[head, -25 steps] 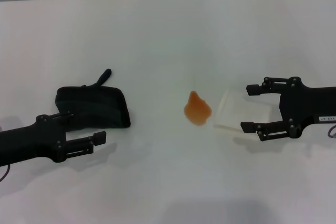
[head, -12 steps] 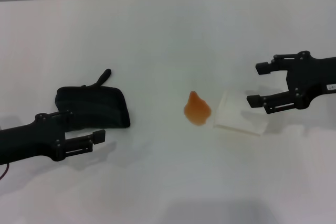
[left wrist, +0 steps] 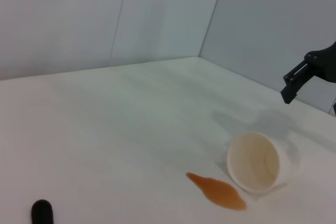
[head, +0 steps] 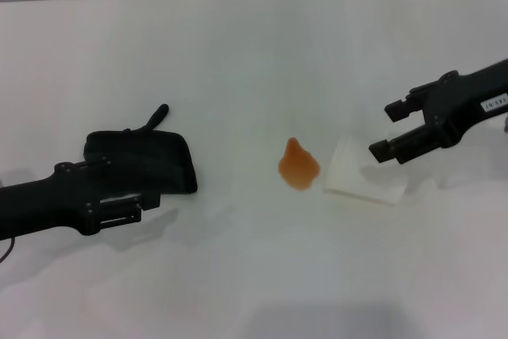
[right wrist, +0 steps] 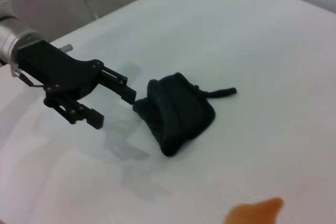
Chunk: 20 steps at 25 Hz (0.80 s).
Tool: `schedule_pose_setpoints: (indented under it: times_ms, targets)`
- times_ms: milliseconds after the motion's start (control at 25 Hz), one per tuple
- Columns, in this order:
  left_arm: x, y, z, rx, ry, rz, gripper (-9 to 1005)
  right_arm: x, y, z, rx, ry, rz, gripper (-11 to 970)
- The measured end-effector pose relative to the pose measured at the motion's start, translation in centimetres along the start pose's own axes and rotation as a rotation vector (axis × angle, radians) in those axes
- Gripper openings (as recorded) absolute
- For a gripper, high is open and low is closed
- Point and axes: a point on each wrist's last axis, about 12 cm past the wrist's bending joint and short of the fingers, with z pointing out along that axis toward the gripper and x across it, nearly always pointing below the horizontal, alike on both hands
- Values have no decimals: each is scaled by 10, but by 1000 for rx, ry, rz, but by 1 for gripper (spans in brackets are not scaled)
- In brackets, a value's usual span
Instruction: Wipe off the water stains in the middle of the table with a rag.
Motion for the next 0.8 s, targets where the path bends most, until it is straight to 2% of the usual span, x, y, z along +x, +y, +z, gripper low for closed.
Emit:
schedule_pose_setpoints:
  times_ms: [200, 440, 800]
  targets:
    - [-1, 1, 1, 1, 2, 4, 755, -5, -6, 8, 44, 79, 38, 837]
    - [-3, 0, 4, 7, -2, 7, 755, 3, -11, 15, 81, 135, 61, 837]
    - [-6, 1, 7, 14, -3, 11, 755, 6, -8, 29, 70, 183, 38, 836]
